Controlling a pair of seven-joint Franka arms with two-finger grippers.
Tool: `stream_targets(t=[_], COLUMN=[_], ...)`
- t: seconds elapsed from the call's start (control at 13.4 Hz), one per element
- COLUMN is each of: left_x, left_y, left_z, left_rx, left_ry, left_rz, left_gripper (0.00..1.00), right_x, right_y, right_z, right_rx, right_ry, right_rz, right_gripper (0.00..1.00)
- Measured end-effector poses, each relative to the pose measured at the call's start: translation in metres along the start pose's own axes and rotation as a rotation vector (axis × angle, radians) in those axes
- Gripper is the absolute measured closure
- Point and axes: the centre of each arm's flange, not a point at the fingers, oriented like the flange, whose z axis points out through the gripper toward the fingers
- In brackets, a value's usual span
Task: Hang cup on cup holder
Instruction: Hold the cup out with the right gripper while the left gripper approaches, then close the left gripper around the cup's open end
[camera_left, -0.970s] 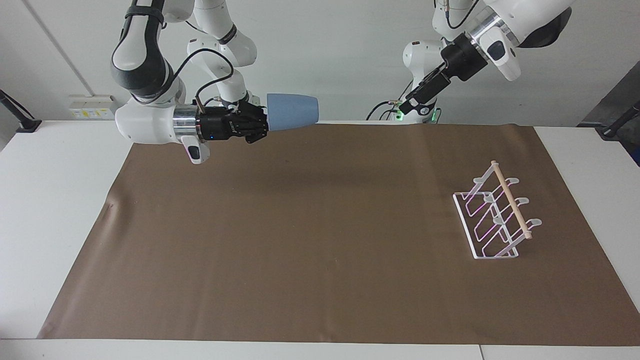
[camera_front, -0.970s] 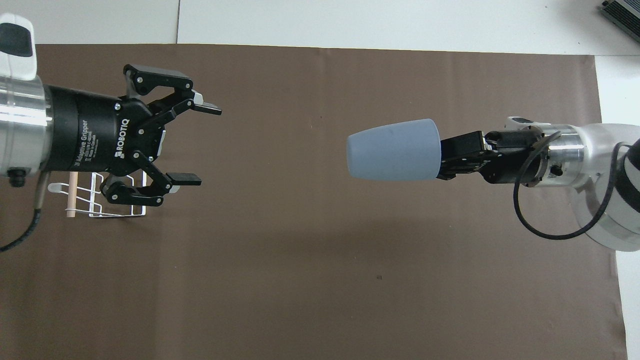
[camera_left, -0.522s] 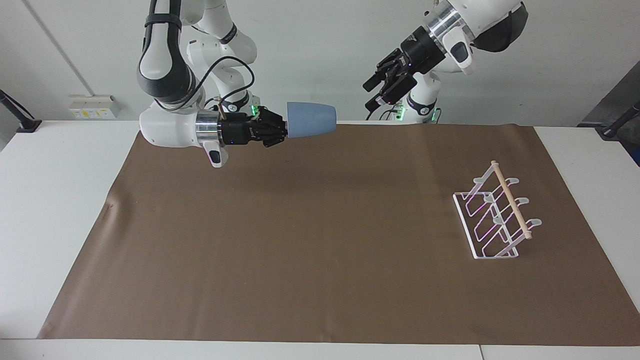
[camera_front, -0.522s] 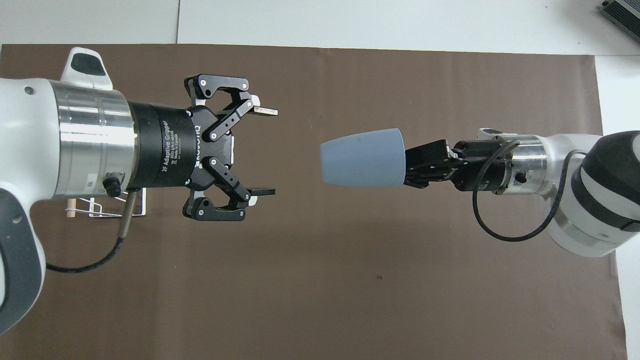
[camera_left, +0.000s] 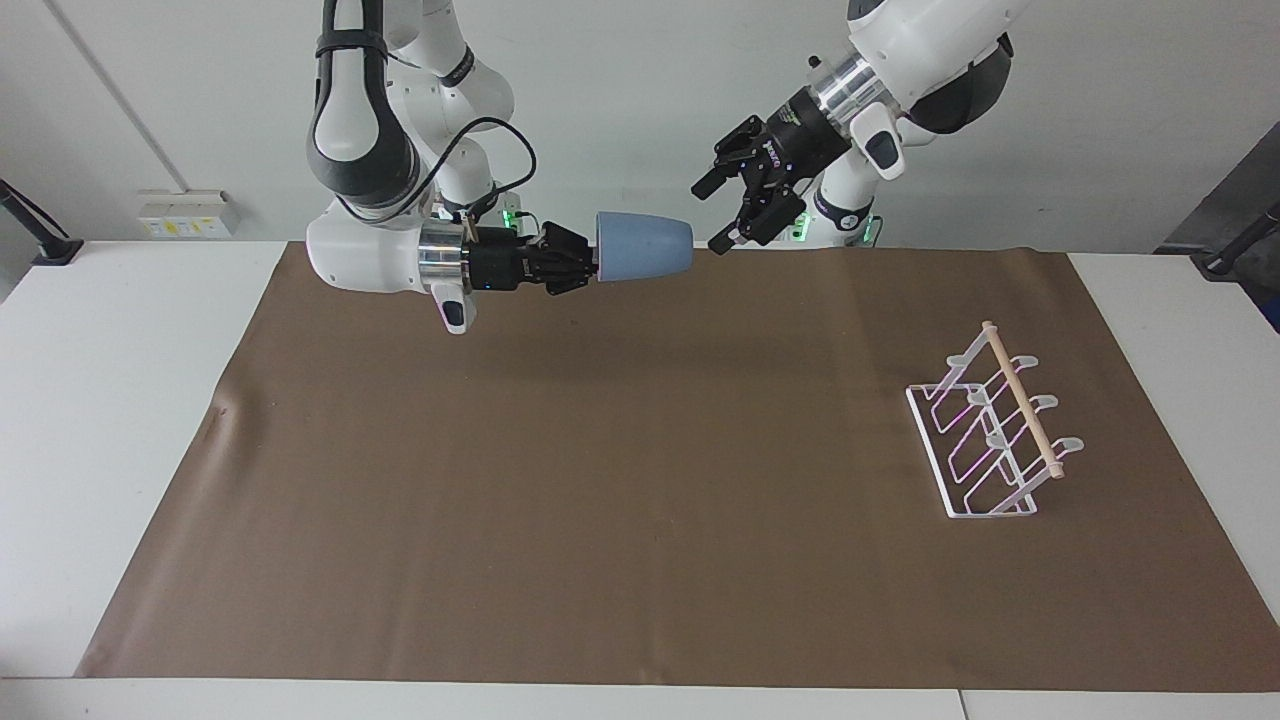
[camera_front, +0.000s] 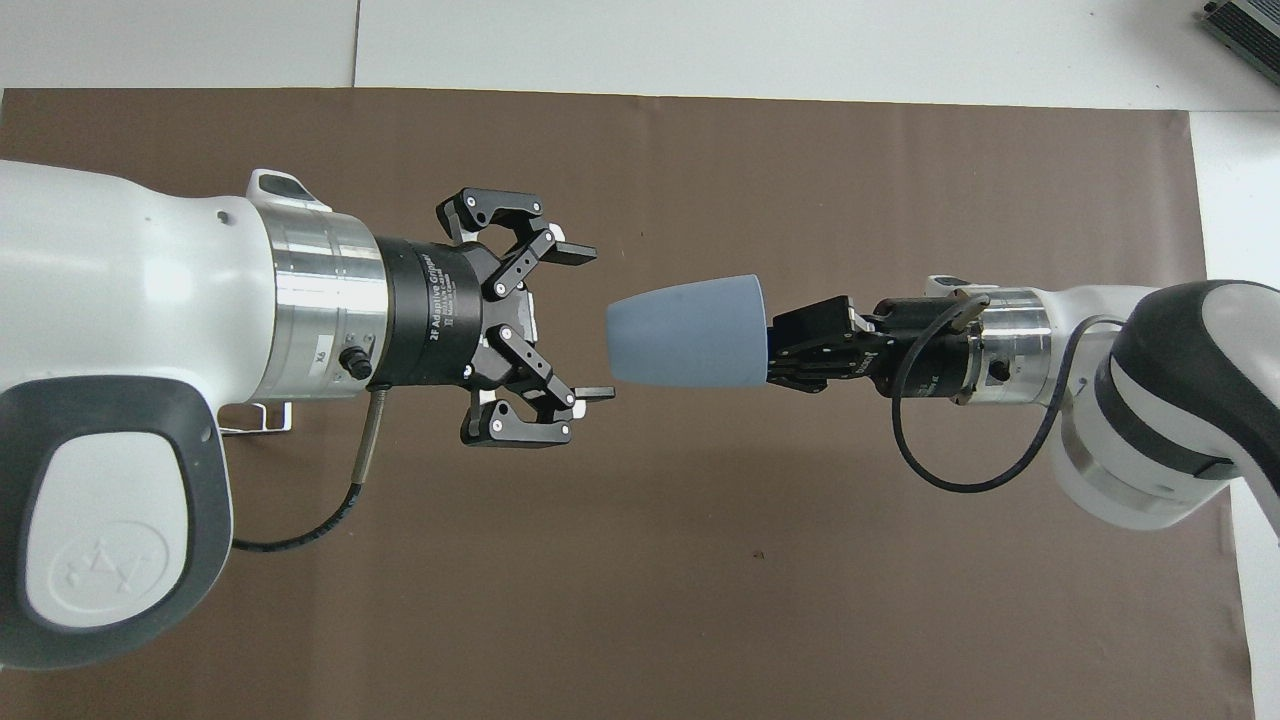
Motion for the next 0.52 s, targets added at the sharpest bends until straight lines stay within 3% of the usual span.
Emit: stream_targets(t=[0.52], left_x=[0.011], left_y=[0.01], left_z=[0.027], left_rx=[-0.011], left_ry=[-0.002], left_rz=[-0.089], left_gripper=[0.0], right_x=[0.001], right_y=[0.0], right_z=[-0.007], right_rx=[0.003], right_ry=[0.012], right_rz=[0.0], right_gripper=[0.95])
